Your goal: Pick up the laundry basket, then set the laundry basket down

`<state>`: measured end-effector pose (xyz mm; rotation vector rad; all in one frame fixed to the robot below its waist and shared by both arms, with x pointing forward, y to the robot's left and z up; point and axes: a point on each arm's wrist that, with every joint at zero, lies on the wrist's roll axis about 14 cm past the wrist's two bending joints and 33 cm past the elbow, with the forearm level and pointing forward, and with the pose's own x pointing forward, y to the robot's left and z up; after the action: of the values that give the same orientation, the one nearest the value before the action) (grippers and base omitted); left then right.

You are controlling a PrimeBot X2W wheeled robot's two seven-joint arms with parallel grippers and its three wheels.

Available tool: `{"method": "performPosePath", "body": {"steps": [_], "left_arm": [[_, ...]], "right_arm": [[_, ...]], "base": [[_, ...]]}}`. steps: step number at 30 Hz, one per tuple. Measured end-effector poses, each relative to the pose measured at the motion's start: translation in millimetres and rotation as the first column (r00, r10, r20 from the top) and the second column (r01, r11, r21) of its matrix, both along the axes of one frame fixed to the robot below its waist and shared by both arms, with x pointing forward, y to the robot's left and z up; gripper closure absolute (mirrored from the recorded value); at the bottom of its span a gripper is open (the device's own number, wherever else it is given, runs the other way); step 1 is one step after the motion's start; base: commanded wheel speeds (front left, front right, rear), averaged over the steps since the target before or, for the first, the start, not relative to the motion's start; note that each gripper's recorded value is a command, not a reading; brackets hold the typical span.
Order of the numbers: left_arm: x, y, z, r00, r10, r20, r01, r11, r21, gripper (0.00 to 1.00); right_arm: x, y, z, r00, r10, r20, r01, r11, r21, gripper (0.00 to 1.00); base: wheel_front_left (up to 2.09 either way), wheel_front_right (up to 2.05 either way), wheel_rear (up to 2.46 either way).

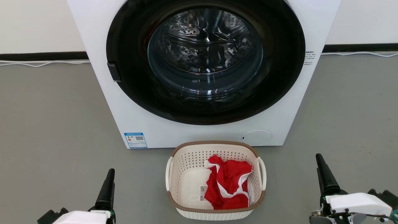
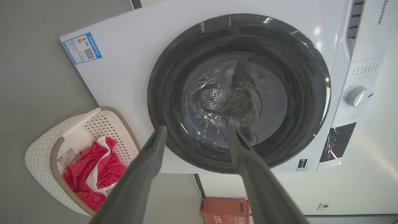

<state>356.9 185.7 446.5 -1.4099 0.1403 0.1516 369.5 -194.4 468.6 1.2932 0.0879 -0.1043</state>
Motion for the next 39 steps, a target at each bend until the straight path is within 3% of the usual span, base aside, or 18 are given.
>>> {"method": "performPosePath", "body": {"steps": [8,18,32,39], "left_arm": [[1.7,-0.4,1.6,1.000,-0.026,0.001,0.026,0.990,0.135,0.00],[3.6,-3.5,6.6,0.998,-0.060,0.010,0.055,0.957,0.286,0.00],[1.9,-12.5,8.6,0.991,-0.133,-0.003,0.113,0.834,0.540,0.00],[2.3,-14.9,11.3,0.988,-0.153,0.001,0.121,0.782,0.611,0.00]], "right_arm": [[0.4,-0.6,0.1,1.000,0.021,-0.007,-0.021,0.986,-0.168,0.00],[0.6,-0.8,3.0,0.999,0.049,-0.007,-0.048,0.927,-0.371,0.00],[0.5,3.0,4.1,0.996,0.087,-0.014,-0.079,0.812,-0.579,0.00],[-0.2,4.4,1.5,0.995,0.100,-0.025,-0.093,0.759,-0.644,0.00]], "base": [[0.00,0.00,0.00],[0.00,0.00,0.00],[0.00,0.00,0.00],[0.00,0.00,0.00]]}}
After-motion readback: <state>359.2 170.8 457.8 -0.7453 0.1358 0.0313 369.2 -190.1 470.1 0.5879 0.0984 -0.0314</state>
